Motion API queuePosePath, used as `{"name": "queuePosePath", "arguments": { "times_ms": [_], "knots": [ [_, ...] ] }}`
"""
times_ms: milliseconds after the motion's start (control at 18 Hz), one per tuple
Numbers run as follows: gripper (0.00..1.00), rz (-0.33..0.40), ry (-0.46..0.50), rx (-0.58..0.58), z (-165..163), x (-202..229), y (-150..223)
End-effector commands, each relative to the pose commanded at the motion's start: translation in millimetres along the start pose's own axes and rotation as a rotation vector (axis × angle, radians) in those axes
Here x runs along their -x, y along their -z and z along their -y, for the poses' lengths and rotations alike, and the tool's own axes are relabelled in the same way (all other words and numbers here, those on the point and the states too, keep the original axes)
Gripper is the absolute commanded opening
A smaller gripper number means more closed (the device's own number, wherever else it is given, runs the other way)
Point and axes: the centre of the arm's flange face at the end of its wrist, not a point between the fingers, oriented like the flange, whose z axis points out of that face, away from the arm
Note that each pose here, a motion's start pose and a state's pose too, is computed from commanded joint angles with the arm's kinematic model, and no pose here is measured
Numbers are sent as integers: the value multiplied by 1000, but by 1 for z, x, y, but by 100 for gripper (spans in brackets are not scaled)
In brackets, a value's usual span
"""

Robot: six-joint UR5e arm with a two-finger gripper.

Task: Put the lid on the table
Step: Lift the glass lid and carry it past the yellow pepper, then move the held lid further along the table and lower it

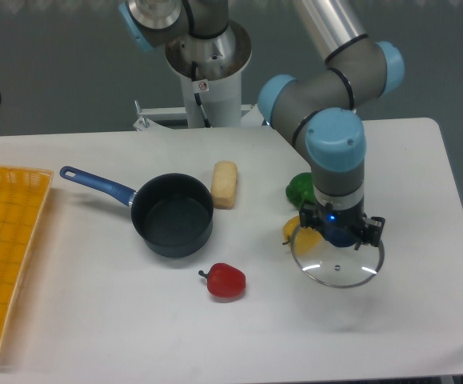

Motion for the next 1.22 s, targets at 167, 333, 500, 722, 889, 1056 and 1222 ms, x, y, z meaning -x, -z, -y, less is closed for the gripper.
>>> {"name": "queuePosePath", "arguments": {
  "times_ms": [167,333,500,722,889,1056,1222],
  "knots": [
    [61,-5,7,5,-2,5,-9],
    [61,8,9,-2,3,10,-18],
    [61,18,8,-8,6,13,-30],
    [61,13,2,1,3,18,-38],
    [61,8,2,5,6,24,-49],
    [61,2,-1,9,10,27,-60],
    [61,-2,-3,11,11,27,-65]
  ]
}}
